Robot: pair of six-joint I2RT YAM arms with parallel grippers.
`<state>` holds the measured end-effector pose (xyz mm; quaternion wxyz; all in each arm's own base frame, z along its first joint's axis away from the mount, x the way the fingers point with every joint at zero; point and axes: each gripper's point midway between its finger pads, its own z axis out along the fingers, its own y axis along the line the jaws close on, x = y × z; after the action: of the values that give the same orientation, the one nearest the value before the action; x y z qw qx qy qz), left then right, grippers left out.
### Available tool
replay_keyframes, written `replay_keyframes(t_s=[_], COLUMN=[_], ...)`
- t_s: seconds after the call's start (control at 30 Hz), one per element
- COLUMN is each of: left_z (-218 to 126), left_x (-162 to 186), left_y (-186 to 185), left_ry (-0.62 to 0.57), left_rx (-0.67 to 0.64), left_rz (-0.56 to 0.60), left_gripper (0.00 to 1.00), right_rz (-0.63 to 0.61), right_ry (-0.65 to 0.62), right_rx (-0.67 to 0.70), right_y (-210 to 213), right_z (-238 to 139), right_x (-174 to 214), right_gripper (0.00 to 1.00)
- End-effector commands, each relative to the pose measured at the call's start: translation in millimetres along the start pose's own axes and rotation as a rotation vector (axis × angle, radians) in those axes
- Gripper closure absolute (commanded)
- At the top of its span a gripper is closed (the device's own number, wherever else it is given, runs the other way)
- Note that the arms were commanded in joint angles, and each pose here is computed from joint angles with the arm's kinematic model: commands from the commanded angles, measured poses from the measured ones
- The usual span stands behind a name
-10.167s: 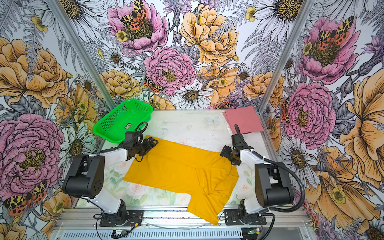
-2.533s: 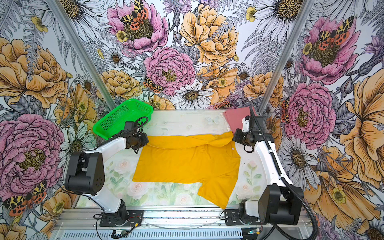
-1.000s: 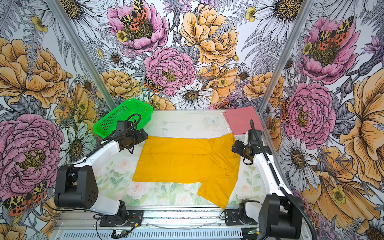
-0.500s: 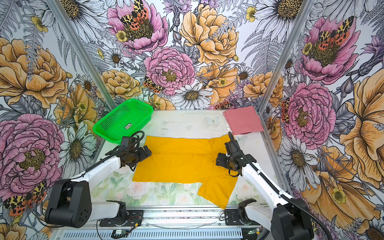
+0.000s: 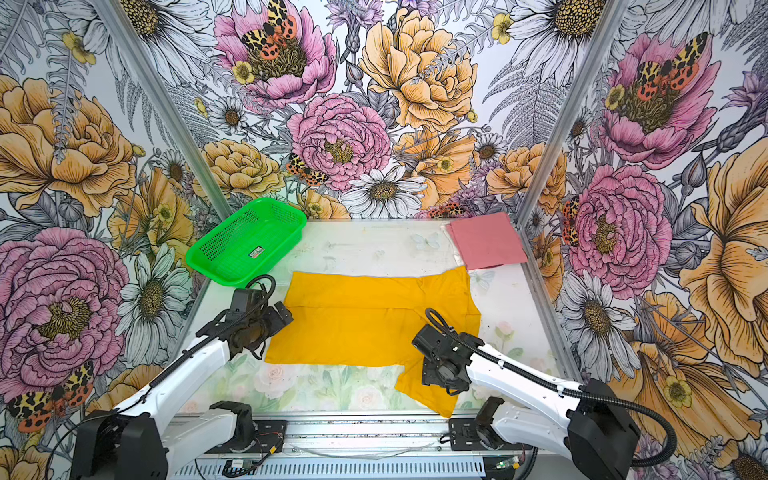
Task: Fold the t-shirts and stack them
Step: 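Grasp the yellow shirt's near edge with both grippers and lift it slightly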
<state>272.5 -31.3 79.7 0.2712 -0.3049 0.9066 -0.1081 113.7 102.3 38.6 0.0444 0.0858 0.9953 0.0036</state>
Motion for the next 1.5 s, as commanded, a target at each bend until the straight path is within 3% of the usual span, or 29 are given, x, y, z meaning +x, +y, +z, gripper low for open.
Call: replay_keyframes(t_s=[0.0, 0.23, 0.53, 0.77, 0.8, 0.9, 1.07, 1.23, 1.47], left_z=[-1.4, 5.3, 7.6, 12.9, 14.6, 21.7, 33.3, 25.6, 2.7], left_x=[-2.6, -0.8, -1.4, 11.4, 15.2, 26.2, 34.4, 38.7, 38.8], left_y=[9.7, 14.3, 9.7, 9.9, 11.3, 19.4, 25.6, 50.5, 65.3], left_ry=[-0.032, -0.034, -0.03, 0.008, 0.018, 0.041, 0.102, 0.082, 0.06], left_rx=[-0.027, -0.006, 0.016, 0.024, 0.018, -0.009, -0.045, -0.157, -0.2], left_rz=[-0.021, -0.042, -0.04, -0.033, -0.037, -0.057, -0.06, -0.073, -0.086], left_gripper=[0.01, 0.01, 0.01, 0.01, 0.02, 0.21, 0.41, 0.4, 0.4], right_rz=[0.097, 0.209, 0.313, 0.297, 0.291, 0.263, 0.198, 0.148, 0.103], right_ry=[0.038, 0.096, 0.206, 0.133, 0.122, 0.079, 0.006, -0.062, -0.147], right_rx=[0.047, 0.036, -0.054, -0.076, -0.08, -0.094, -0.113, -0.143, -0.145], right_y=[-21.4, -27.5, -14.5, -10.2, -8.8, -2.9, 9.9, 18.7, 20.2], right_z=[-0.3, 11.8, 34.7, 22.8, 19.9, 9.7, -8.2, -25.4, -38.8], right_x=[15.1, 25.8, 47.3, 31.9, 29.2, 17.5, -5.0, -22.0, -41.0], right_gripper=[0.29, 0.37, 0.69, 0.98, 1.0, 1.0, 1.0, 1.0, 1.0])
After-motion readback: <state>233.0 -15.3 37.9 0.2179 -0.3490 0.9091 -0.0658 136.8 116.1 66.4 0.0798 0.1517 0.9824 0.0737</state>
